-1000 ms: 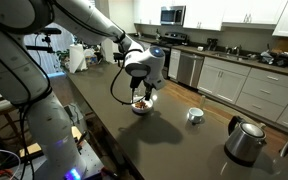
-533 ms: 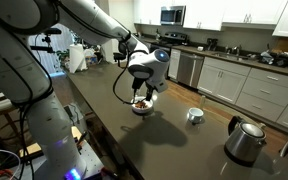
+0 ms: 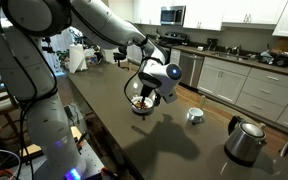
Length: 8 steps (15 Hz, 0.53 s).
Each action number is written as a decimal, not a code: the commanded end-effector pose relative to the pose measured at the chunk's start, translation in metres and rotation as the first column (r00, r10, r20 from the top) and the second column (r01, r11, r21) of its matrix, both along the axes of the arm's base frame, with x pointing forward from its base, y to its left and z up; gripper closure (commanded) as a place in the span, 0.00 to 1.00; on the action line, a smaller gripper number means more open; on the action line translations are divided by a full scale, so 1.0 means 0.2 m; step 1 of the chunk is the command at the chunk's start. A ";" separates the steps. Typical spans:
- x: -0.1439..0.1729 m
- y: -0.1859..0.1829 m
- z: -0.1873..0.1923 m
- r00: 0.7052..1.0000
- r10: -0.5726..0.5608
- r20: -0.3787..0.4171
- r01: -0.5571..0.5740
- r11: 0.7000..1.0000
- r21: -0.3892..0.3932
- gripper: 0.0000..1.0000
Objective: Use the spoon to put the contents in the bowl into the cup, then mix the contents in the bowl
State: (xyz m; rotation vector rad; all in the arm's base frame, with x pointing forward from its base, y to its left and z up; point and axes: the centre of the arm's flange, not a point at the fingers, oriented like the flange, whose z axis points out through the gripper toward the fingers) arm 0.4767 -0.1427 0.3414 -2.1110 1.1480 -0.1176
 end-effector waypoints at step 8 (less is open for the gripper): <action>-0.22 -0.13 -0.35 0.960 0.055 0.274 -0.054 0.998 -0.012 0.00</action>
